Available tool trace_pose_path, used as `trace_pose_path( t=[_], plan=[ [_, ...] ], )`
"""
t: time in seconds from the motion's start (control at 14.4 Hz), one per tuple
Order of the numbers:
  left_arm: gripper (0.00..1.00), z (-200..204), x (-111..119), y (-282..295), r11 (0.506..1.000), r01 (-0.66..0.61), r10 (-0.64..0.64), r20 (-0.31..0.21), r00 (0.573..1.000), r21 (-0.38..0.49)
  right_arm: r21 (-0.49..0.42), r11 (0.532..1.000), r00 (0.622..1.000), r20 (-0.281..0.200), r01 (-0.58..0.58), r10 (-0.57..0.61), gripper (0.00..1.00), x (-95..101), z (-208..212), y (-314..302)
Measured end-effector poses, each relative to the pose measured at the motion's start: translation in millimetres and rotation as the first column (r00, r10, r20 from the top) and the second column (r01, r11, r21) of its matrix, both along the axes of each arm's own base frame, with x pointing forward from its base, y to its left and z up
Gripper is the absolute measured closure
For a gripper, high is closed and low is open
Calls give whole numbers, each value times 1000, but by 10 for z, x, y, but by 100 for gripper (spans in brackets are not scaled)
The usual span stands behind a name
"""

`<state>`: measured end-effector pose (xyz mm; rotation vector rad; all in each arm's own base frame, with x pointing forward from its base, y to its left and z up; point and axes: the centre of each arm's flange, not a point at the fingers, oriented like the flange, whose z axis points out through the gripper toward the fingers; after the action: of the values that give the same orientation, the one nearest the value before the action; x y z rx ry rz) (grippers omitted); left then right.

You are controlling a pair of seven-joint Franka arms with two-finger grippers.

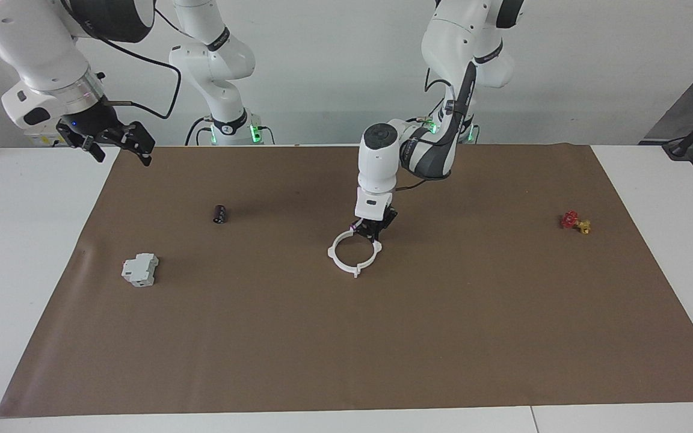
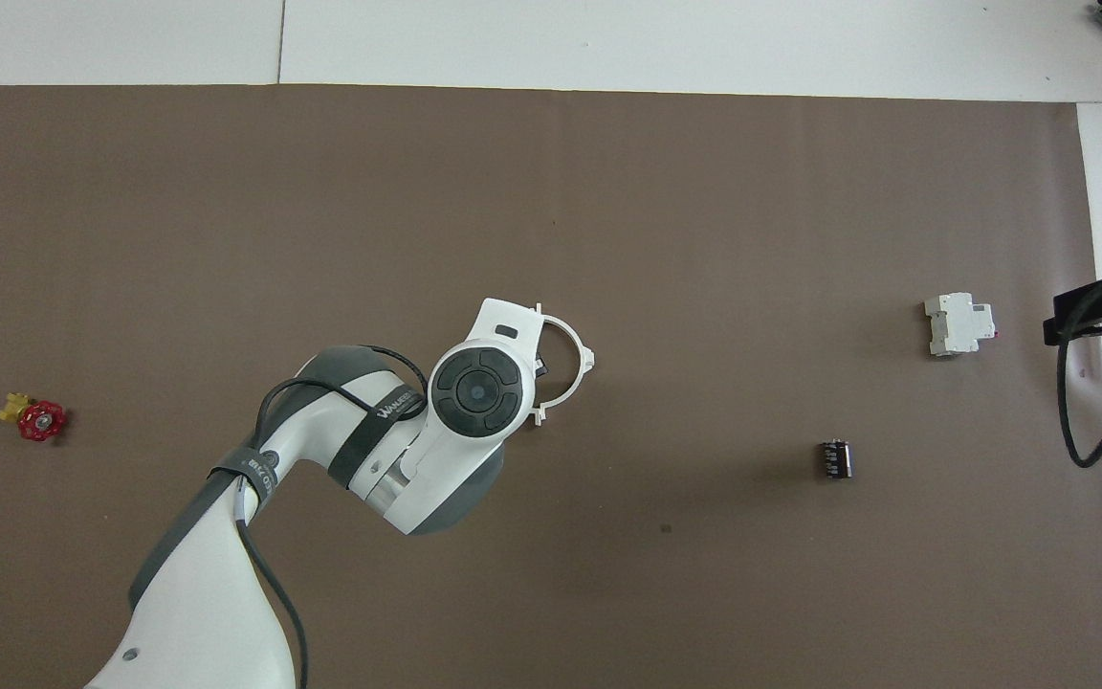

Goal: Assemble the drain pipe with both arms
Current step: 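Press the held half-ring against the placed half-ring to close the ring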

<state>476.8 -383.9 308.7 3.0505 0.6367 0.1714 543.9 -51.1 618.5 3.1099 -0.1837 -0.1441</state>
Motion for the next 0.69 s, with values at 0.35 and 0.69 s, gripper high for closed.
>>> trace_pose_path(
  t=[0.35, 0.69],
  plan=[
    [68, -5, 2, 0, 1000, -1, 1, 1, 1000, -1, 0, 1000, 1000, 0, 0, 0, 0, 0, 0, 0],
    [8, -3, 16, 14, 1000, -4, 4, 2, 1000, 0, 0, 1000, 1000, 0, 0, 0, 0, 0, 0, 0]
  ],
)
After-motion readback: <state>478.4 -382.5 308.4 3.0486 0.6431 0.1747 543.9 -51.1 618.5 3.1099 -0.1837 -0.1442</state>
